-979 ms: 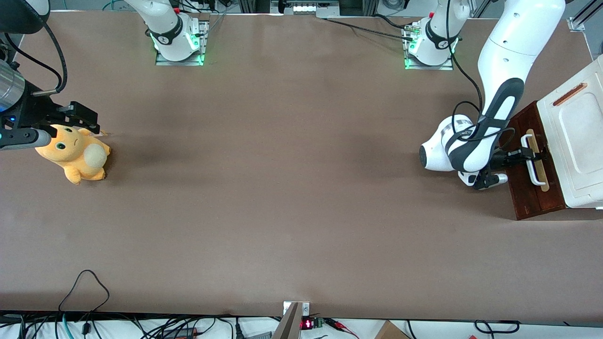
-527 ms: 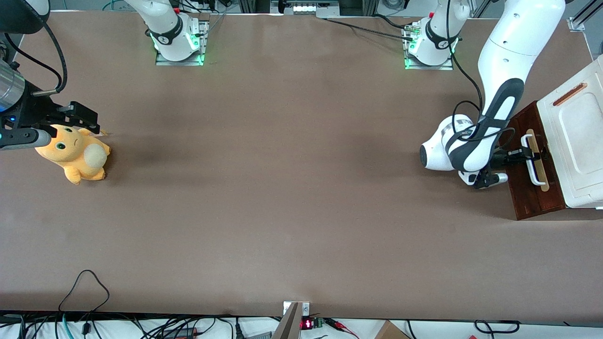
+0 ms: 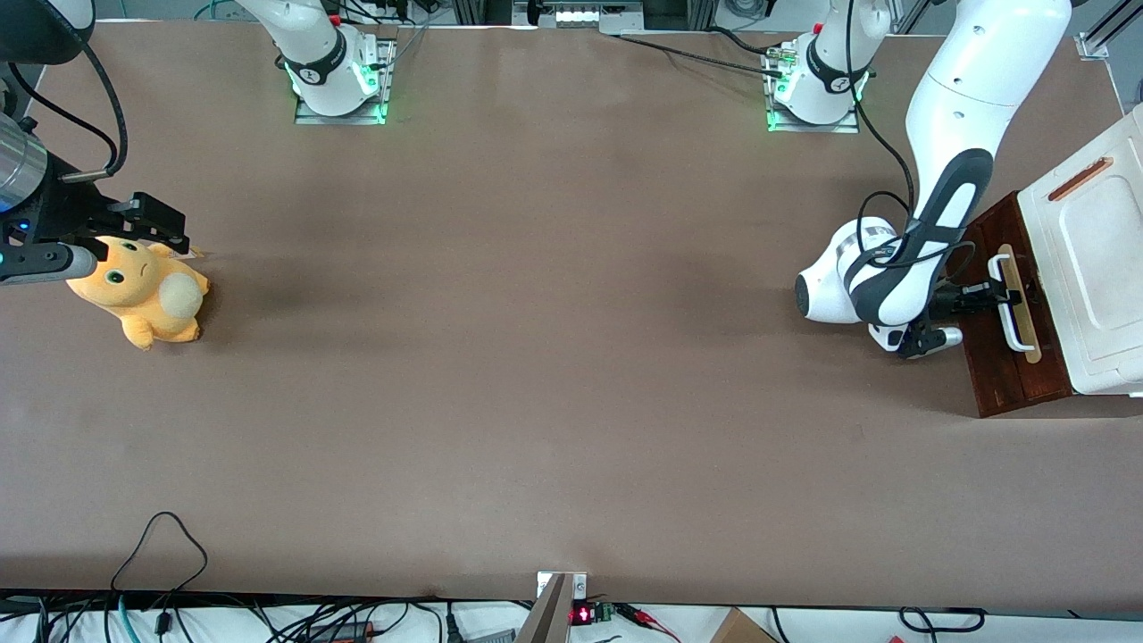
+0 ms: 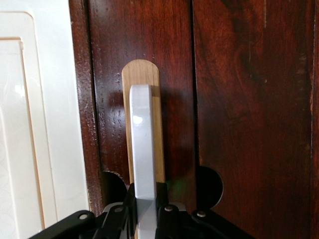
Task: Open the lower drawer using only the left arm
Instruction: 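Pull the handle away from the cabinet to slide the drawer out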
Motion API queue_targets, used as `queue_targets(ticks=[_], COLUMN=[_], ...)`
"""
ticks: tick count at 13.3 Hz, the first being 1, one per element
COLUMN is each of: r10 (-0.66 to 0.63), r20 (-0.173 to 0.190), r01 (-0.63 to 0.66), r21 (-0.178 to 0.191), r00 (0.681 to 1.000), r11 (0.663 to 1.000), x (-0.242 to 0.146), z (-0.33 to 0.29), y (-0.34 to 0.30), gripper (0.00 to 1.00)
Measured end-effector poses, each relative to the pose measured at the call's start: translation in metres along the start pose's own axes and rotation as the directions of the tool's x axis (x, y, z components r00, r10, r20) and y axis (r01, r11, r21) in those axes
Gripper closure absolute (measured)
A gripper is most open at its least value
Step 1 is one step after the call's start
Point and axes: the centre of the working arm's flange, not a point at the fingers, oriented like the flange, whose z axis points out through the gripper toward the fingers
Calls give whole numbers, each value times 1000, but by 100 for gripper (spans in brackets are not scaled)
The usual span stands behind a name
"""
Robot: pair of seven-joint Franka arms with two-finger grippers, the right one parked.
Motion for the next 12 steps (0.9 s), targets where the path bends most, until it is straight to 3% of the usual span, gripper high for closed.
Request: queue_targets(ticks=[5,12], r10=[2,0], r20=[-41,-105], r01=[-2,-6], r21=[-10,-58], r00=[999,995], r11=[1000,998], x=[-3,-10], z=[-26,-83], y=[3,3], gripper=[82,82])
